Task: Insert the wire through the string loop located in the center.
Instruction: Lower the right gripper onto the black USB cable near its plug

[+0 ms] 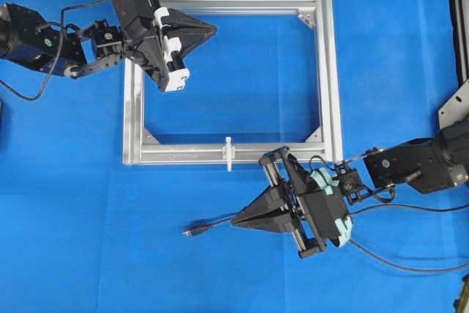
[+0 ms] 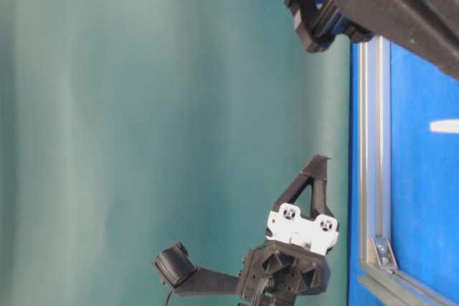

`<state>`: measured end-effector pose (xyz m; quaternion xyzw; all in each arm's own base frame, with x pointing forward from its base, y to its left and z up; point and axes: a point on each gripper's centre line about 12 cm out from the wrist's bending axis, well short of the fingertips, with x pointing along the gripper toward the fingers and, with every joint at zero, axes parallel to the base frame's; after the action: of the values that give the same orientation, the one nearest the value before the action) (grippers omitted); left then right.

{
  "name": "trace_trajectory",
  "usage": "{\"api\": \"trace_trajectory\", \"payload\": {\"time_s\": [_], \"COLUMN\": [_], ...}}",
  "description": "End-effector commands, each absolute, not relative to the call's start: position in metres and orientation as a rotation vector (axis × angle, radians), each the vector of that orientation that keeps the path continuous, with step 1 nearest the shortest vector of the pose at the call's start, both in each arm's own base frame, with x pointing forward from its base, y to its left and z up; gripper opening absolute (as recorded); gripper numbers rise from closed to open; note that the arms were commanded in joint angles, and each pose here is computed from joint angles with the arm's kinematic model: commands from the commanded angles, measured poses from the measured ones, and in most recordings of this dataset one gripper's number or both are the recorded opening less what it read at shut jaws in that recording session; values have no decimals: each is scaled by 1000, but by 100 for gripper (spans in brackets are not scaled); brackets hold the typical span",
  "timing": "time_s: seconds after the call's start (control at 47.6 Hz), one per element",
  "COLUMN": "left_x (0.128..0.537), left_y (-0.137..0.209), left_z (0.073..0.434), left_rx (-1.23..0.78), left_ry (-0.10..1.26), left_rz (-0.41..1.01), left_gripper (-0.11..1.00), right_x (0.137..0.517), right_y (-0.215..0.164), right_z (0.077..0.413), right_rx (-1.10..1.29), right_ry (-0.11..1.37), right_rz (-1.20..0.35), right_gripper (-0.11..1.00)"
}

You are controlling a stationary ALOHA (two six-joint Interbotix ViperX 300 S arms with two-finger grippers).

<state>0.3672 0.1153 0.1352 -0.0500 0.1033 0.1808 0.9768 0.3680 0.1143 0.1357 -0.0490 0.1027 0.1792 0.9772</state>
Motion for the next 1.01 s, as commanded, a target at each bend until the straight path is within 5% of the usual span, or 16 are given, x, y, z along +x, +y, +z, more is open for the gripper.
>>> {"api": "trace_trajectory", "payload": {"time_s": [0.0, 0.588, 0.714, 0.924, 0.987], "left_x": [376, 376, 376, 376, 376], "left_y": [111, 110, 110, 110, 110], "left_z": [162, 161, 162, 162, 161], "left_rx": [-81, -83, -82, -84, -84], "left_ry": [143, 150, 149, 149, 152], "left_rz": [333, 330, 330, 330, 330], "left_gripper": [0, 0, 0, 0, 0], "right_x": [370, 375, 375, 376, 377], "right_y": [120, 124, 124, 122, 121], "right_z": [159, 160, 158, 157, 157], "right_rx": [-89, -28, -7, 7, 14], "right_ry": [145, 226, 246, 258, 263], "right_rz": [372, 365, 359, 346, 336], "right_gripper": [0, -1, 20, 83, 93]}}
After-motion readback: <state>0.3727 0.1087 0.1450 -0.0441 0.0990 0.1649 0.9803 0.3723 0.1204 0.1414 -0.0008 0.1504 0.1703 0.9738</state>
